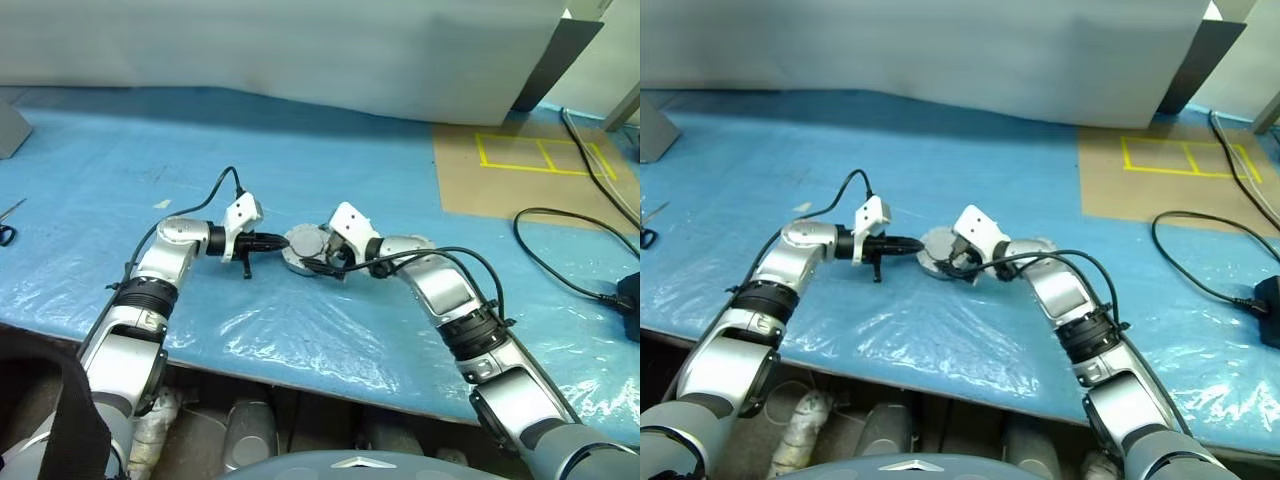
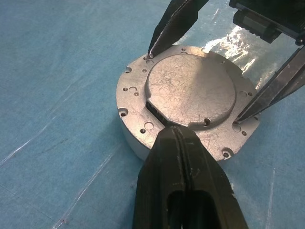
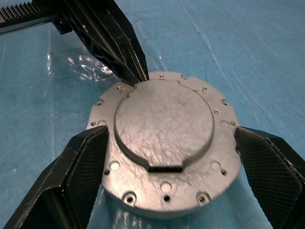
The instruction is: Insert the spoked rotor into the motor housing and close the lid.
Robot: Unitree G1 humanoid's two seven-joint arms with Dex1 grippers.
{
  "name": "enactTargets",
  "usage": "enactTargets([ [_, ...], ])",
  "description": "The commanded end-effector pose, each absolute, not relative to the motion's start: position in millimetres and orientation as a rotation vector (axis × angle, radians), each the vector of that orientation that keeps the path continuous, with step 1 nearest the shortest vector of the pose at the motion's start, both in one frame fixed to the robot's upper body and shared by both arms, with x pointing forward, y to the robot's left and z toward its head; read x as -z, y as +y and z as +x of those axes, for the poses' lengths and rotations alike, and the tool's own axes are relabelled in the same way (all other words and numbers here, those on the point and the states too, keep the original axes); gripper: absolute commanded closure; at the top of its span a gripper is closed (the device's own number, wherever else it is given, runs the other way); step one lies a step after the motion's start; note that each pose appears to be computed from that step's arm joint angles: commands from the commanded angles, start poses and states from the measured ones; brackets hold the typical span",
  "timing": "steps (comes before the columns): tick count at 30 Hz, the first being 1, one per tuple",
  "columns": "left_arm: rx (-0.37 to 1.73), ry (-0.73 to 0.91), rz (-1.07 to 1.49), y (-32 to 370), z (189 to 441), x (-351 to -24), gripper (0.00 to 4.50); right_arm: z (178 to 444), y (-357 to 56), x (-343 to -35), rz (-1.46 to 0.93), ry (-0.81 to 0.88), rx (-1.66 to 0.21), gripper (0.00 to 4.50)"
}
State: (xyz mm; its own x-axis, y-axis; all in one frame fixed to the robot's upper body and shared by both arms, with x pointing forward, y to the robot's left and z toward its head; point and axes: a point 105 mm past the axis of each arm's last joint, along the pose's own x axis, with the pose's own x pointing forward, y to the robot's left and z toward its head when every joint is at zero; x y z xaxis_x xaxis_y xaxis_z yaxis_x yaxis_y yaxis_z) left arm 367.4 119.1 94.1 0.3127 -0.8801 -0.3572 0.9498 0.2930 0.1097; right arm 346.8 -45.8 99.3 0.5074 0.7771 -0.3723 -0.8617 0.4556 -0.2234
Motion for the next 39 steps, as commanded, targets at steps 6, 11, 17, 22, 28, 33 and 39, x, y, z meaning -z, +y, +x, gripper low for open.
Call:
enactTargets([
  [6,1.241,0.316,0.343,121,362,-78,4.5,333,-65,-150,-0.002,0.141,-1.076,0.05],
  [11,1.24,0.317,0.343,121,362,-78,4.5,330,-89,-101,0.333,0.478,-0.957,0.05],
  [17,1.254,0.313,0.331,122,361,-81,4.5,320,-89,-76,0.53,0.659,-0.916,0.05],
  [22,1.252,0.309,0.336,123,361,-83,4.5,325,-71,-85,0.629,0.641,-0.936,0.05],
  [28,1.243,0.306,0.335,123,362,-83,4.5,330,-52,-84,0.689,0.648,-0.952,0.05],
  [33,1.245,0.31,0.335,123,361,-81,4.5,344,-57,-98,0.791,0.565,-0.924,0.97],
  [39,1.238,0.31,0.335,124,362,-81,4.5,343,-62,-103,0.824,0.541,-0.928,3.03],
])
